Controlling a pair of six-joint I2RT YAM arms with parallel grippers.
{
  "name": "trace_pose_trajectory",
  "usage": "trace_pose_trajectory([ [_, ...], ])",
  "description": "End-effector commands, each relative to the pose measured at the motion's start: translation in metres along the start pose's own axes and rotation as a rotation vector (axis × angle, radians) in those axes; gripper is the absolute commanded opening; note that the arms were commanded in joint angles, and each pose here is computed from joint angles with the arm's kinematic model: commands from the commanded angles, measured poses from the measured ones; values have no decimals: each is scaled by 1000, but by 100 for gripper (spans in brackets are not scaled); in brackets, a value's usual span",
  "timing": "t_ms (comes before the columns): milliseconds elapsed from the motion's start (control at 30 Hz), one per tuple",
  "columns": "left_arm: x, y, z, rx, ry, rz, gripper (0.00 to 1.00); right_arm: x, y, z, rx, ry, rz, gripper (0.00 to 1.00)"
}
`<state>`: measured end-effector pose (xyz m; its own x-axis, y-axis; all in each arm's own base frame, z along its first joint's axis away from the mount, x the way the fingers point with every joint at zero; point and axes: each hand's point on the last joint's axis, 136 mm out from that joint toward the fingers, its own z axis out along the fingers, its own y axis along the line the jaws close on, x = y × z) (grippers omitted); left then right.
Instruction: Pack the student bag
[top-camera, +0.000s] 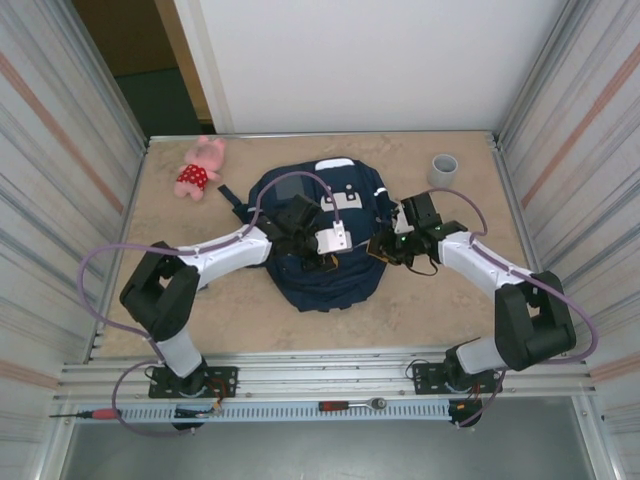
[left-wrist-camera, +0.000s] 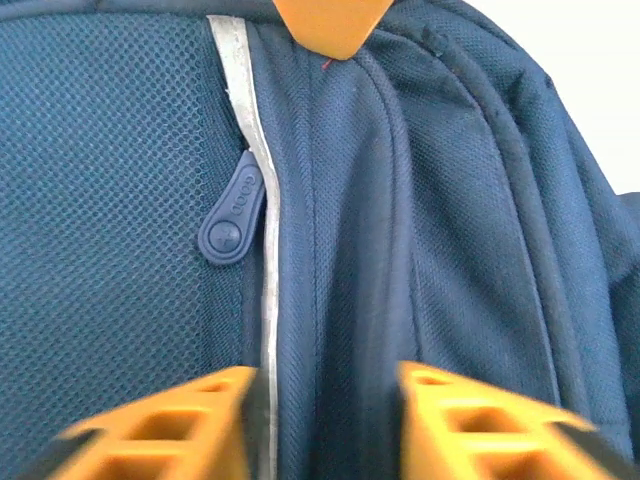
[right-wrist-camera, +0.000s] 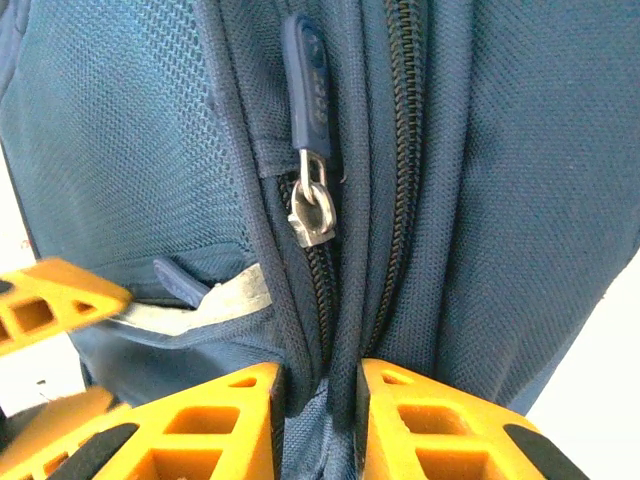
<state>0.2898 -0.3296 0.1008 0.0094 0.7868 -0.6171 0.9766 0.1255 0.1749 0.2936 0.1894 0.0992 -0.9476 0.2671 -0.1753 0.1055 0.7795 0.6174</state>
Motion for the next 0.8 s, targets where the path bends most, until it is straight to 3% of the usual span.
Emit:
trace_pose_trajectory([
  [0, -22, 19, -18, -83, -63, 17, 18, 9, 24, -4, -69, -21, -69, 24],
  [33, -22, 14, -24, -68, -82, 14, 10, 9, 28, -11, -75, -41, -86, 27],
  [133, -26, 1, -47, -7, -167, -29, 1, 2, 39, -39, -88, -133, -185, 39],
  [300, -34, -18, -82, 68, -352, -53, 0, -7, 67, -86, -144, -252, -549, 52],
  [433, -34, -36, -94, 107, -407, 12, 0, -3, 75, -97, -177, -212, -891, 60],
  [567, -32, -44, -99, 133, -439, 60, 0, 1, 70, -90, -212, -70, -1177, 63],
  [767, -30, -48, -101, 146, -440, 110, 0, -5, 65, -69, -263, -8, -1437, 62],
])
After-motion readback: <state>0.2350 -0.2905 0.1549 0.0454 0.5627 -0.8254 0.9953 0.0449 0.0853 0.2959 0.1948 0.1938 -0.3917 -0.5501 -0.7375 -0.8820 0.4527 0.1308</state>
